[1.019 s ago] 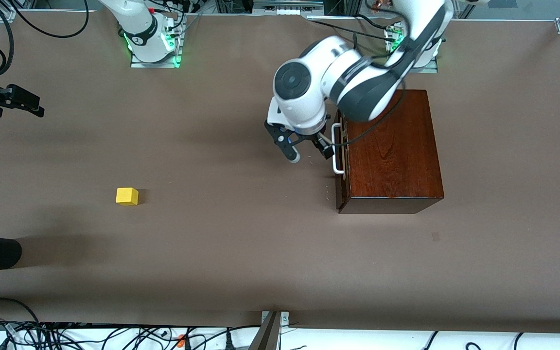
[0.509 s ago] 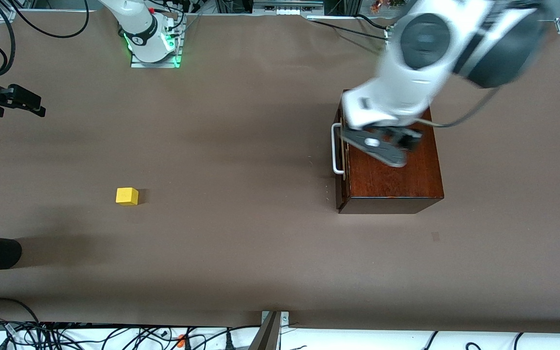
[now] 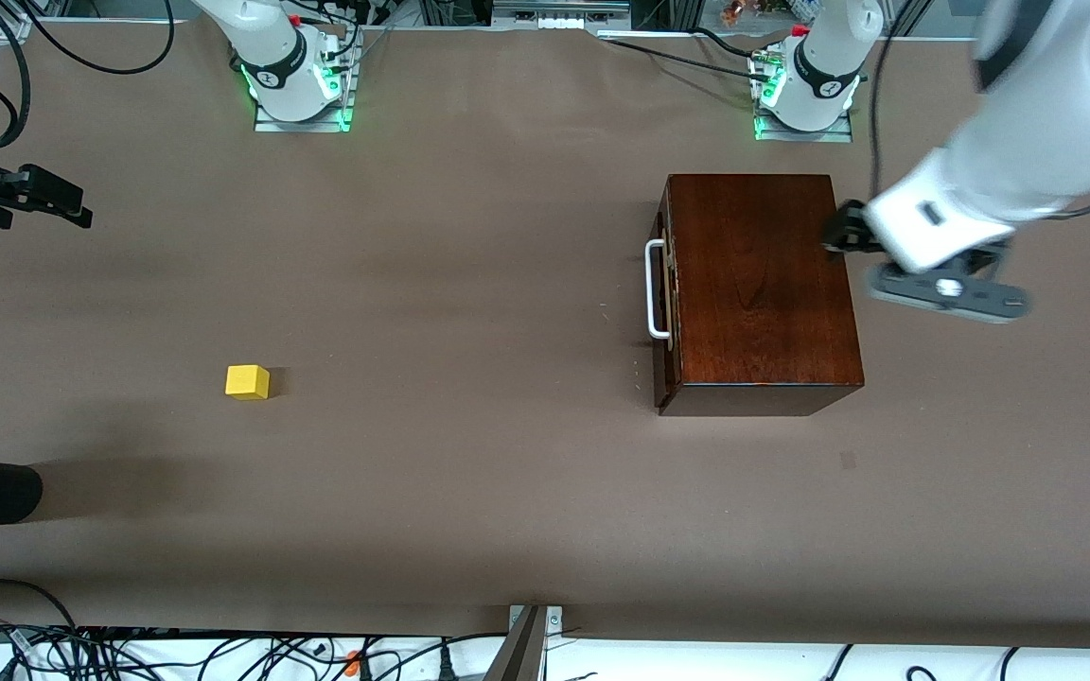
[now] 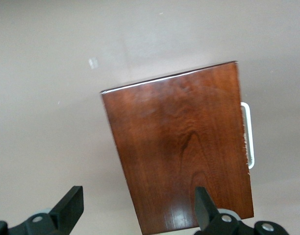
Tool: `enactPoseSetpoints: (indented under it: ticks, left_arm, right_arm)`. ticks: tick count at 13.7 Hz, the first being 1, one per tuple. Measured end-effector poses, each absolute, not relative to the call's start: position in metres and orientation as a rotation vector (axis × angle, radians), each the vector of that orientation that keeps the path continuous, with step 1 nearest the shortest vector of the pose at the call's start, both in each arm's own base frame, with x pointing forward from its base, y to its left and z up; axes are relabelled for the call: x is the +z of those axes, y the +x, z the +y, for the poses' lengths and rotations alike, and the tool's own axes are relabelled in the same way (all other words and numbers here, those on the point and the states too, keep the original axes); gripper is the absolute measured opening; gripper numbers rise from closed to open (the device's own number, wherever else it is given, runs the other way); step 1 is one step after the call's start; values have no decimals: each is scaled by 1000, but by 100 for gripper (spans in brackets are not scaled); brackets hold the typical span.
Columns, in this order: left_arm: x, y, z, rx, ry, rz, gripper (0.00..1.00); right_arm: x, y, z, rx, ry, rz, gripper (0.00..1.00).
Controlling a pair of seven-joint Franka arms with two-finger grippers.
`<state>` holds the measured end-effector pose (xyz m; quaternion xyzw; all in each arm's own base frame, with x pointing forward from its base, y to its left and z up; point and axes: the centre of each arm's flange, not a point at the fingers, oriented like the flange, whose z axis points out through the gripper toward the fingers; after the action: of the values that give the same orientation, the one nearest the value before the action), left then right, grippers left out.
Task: Open drawer, take yellow block, close drawer
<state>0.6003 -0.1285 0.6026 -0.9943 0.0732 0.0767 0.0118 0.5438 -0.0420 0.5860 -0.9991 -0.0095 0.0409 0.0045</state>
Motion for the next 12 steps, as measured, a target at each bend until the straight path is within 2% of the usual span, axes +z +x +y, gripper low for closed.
enactPoseSetpoints:
  ticks: [3,9,12]
  left_arm:
    - [604,592,-82,255,-3106,86,100]
    - [615,547,-57,207,-3100,66,100]
    - [620,542,-48,184,-3106,95,100]
  right_arm:
    - [586,544,-42,129,-3129,-30,100]
    - [585,544,-42,131,-3129,-30,100]
    - [585,544,-42,131,-3129,-30,100]
